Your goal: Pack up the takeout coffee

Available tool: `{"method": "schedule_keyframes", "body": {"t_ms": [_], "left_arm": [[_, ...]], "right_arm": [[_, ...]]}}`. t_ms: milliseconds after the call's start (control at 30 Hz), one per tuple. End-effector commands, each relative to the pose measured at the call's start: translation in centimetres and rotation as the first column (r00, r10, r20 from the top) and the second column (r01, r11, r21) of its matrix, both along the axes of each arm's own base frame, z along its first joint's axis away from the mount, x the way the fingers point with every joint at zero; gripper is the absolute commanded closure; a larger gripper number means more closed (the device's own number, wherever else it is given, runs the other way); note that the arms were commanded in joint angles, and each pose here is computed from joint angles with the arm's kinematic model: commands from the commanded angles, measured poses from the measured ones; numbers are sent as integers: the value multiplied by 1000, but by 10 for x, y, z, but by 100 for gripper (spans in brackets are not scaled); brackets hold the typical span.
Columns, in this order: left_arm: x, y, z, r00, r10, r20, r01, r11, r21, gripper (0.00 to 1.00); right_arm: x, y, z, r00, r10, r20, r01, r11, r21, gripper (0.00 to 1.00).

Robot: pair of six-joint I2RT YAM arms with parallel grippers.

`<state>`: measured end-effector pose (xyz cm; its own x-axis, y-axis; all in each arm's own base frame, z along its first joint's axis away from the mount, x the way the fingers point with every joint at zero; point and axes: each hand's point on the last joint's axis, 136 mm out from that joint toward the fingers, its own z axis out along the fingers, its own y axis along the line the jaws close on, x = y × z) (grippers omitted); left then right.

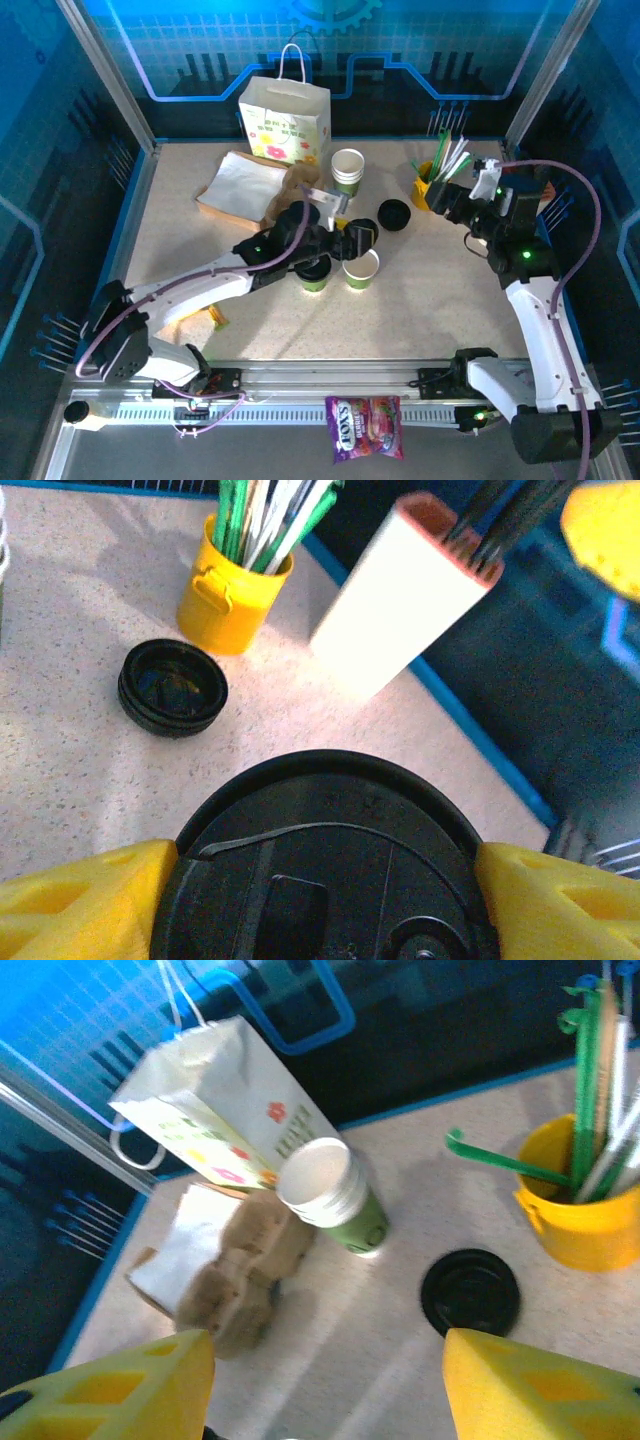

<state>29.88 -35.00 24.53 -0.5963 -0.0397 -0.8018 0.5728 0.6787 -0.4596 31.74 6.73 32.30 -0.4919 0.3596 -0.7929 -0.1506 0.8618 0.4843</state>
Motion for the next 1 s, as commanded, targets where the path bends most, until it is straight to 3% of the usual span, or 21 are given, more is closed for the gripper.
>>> {"method": "schedule_keyframes", "body": {"t_ms": [0, 200, 533, 967], "left_arm": [[-1, 0, -29, 998, -28, 49, 15, 968, 249, 24], [-7, -18, -60, 996, -86, 33, 65, 908, 414, 23], [0, -18, -87, 996, -83, 43, 44, 817, 575, 21], [4, -22, -92, 996, -73, 45, 35, 825, 565, 16]], "right_arm": [[-8, -16, -10, 999, -36, -23, 34, 994, -101, 37], [-8, -16, -15, 999, -33, -31, 30, 995, -100, 36], [-7, -15, -24, 999, -25, -44, 21, 995, -94, 36], [-7, -11, -37, 997, -8, -72, 2, 997, -71, 35]]}}
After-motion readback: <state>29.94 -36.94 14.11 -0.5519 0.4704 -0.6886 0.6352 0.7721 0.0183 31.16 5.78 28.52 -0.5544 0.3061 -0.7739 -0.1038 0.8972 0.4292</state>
